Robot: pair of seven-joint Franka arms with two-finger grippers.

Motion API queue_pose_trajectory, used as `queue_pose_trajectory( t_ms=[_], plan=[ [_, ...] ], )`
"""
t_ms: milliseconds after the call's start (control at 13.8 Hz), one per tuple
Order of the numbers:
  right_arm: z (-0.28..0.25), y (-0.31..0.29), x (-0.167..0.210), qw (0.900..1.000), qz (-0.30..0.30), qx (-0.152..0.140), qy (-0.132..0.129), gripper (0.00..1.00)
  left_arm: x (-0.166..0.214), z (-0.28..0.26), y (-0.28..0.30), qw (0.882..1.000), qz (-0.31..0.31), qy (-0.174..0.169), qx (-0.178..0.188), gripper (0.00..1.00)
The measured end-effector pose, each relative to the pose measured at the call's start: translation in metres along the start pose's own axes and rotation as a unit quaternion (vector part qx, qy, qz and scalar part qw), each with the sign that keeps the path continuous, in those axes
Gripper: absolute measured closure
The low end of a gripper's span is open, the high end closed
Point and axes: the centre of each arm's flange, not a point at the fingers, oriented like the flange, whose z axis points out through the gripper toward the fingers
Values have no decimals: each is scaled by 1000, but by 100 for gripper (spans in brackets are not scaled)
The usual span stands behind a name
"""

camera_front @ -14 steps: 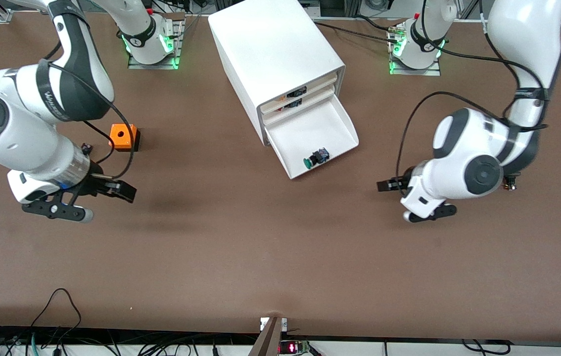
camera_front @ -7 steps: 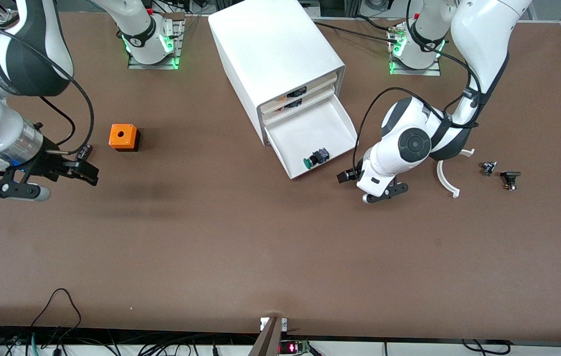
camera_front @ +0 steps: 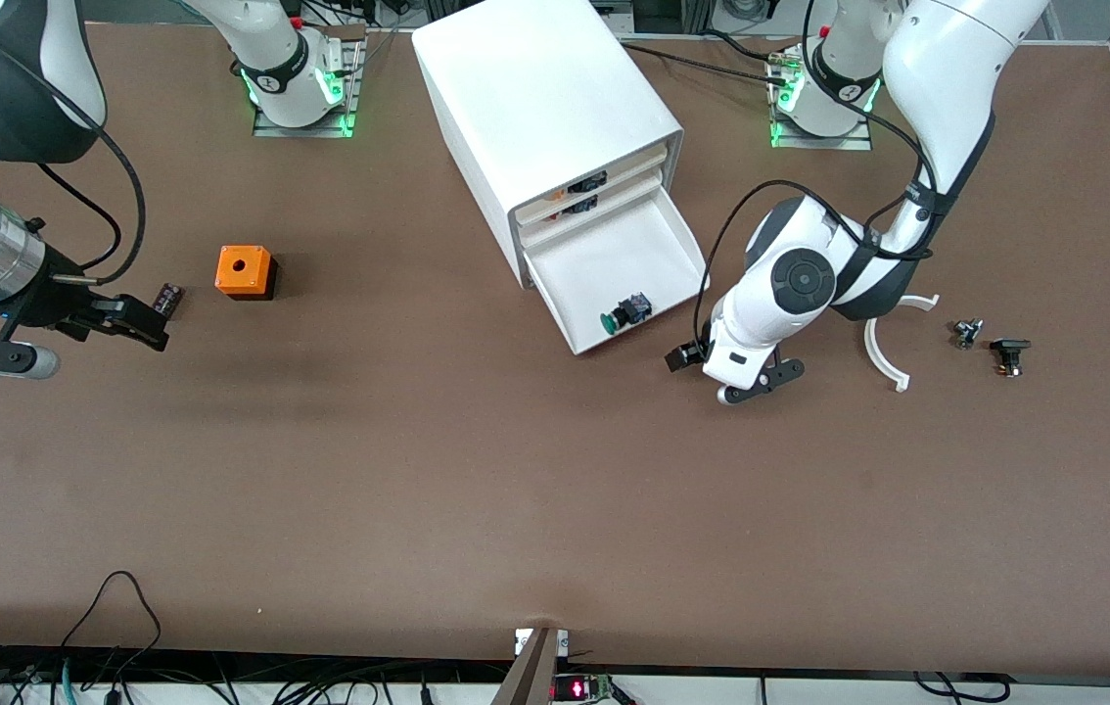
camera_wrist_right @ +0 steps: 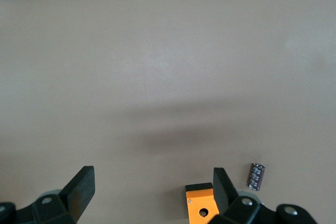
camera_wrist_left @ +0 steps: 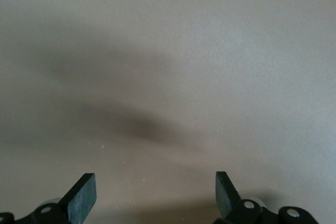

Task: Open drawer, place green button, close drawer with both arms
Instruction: 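Push the drawer front closed with the left gripper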

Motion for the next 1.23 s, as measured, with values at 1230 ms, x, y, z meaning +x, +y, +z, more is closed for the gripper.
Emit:
queue_pose_trajectory(
  t_ms=[1230],
  plan=[
    [-35, 1, -23, 1000, 2, 7, -17, 0, -74, 38, 39, 999, -13, -22, 27, 0]
  ],
)
